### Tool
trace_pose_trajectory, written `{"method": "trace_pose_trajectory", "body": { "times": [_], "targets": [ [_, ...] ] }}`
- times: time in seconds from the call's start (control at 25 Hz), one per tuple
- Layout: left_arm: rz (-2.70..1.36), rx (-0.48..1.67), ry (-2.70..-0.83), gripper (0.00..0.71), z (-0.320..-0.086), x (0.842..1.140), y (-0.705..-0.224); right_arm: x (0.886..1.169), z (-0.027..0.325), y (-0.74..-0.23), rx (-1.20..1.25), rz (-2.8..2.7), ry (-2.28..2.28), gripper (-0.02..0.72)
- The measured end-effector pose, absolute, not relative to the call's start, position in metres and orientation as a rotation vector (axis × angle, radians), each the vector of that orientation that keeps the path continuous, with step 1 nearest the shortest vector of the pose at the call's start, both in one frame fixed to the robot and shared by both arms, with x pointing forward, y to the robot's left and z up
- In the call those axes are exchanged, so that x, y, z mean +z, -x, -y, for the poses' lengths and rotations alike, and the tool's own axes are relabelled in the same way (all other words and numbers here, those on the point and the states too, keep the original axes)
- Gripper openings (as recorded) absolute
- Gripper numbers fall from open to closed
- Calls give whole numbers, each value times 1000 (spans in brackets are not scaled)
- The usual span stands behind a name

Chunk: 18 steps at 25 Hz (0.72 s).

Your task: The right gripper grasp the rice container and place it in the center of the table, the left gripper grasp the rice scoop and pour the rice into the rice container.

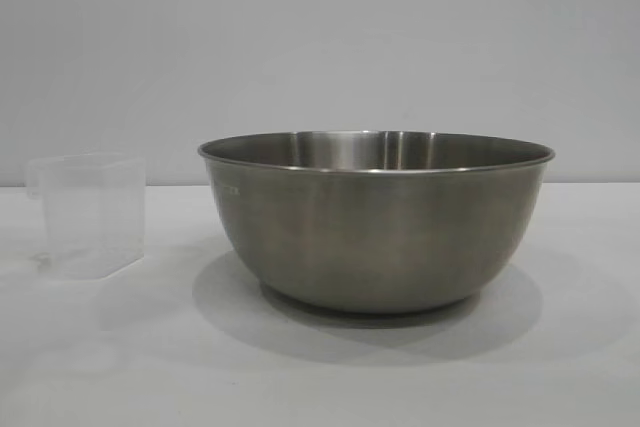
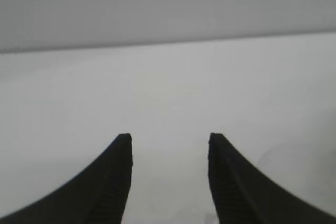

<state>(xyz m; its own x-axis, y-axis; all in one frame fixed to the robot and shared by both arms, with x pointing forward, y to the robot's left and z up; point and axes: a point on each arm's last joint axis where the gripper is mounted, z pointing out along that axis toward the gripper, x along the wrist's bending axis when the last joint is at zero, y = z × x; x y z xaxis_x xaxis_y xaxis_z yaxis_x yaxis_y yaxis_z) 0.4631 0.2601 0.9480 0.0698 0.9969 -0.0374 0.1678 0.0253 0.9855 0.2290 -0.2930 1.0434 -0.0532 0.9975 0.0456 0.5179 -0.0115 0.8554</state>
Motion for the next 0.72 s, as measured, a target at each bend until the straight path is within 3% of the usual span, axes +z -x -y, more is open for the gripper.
{"method": "trace_pose_trajectory", "body": {
  "times": [0.24, 0.72],
  "targets": [
    [-1211, 1111, -1350, 288, -264, 979, -447, 1043, 293, -229, 972, -1637, -1593, 322],
    [-1232, 1022, -1450, 288, -266, 1008, -415, 1043, 293, -229, 973, -1640, -1591, 322]
  ]
}}
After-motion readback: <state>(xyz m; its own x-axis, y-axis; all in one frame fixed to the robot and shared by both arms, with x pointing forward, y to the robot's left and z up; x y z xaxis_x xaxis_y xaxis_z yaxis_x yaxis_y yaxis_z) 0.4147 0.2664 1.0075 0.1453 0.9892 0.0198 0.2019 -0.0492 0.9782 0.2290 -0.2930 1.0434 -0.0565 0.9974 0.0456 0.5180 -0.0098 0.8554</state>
